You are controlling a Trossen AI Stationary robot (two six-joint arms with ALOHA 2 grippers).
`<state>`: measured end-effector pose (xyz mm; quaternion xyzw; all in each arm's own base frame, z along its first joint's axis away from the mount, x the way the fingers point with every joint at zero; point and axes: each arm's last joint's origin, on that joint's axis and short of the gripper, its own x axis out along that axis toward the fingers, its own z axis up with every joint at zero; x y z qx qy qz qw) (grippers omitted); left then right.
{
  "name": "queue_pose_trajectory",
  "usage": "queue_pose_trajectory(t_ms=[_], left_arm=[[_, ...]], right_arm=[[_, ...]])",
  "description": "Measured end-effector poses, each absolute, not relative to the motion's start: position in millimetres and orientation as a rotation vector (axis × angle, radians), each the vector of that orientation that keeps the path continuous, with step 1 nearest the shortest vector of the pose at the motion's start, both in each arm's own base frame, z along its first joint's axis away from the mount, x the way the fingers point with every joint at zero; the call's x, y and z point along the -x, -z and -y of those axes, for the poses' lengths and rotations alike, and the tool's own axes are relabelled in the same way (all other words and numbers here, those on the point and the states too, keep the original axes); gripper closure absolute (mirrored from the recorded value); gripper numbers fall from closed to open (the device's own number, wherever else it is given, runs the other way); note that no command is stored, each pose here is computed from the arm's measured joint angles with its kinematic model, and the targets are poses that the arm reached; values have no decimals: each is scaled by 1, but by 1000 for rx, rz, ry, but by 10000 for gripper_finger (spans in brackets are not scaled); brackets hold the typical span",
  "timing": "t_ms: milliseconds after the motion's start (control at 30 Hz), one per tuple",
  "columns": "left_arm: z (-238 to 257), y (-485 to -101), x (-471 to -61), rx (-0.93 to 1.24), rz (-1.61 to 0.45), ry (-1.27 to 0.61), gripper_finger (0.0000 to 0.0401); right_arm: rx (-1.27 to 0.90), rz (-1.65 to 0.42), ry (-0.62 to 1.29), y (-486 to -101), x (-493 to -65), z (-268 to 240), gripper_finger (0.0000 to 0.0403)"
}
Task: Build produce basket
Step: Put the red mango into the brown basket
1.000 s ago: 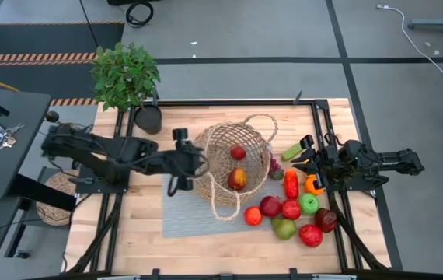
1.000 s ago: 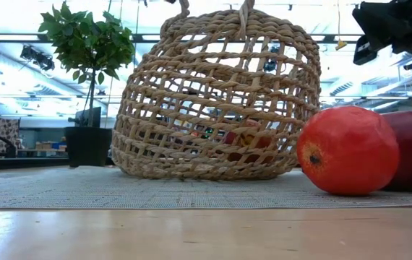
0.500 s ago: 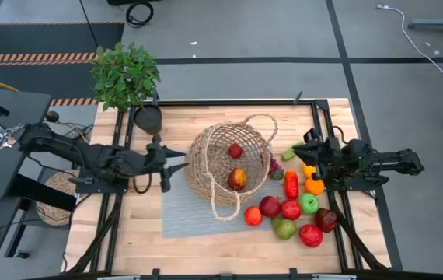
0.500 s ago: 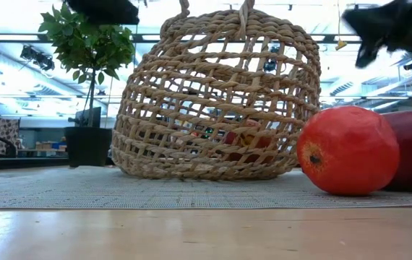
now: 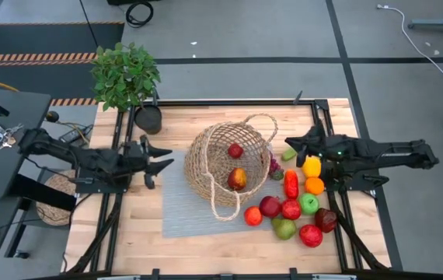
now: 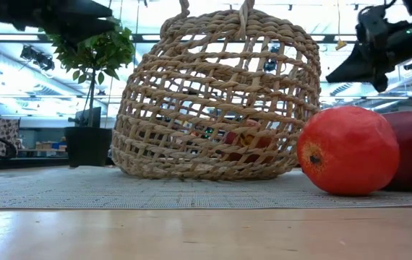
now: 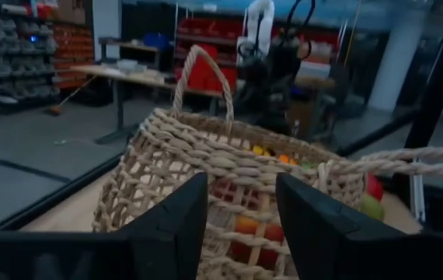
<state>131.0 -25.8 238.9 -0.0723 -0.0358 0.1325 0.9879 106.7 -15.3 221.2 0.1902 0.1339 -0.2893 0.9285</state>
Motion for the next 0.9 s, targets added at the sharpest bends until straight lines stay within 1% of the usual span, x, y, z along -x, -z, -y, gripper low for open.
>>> queue_pose_trajectory(t_ms=[67, 200, 367, 500, 633, 767, 900], left_arm=[[25, -231, -127, 156, 99, -265, 241], [23, -215, -122, 183, 171, -261, 241], [22, -195, -118, 221, 231, -233, 241], [23, -190, -117, 230, 226, -211, 241], [23, -189, -117, 229, 224, -200, 241], [23, -186, -118, 247, 193, -199, 241], [23, -183, -118, 323, 176, -195, 241]], right_arm=[[-388, -366, 623, -224, -112, 16, 355], [-371, -558, 616, -221, -124, 18, 335], [-381, -777, 574, -223, -135, 22, 288], [-383, -834, 519, -228, -146, 25, 239], [-418, -883, 529, -227, -156, 28, 195], [-437, -1032, 457, -225, -158, 28, 164], [-528, -1092, 379, -234, -162, 20, 148]])
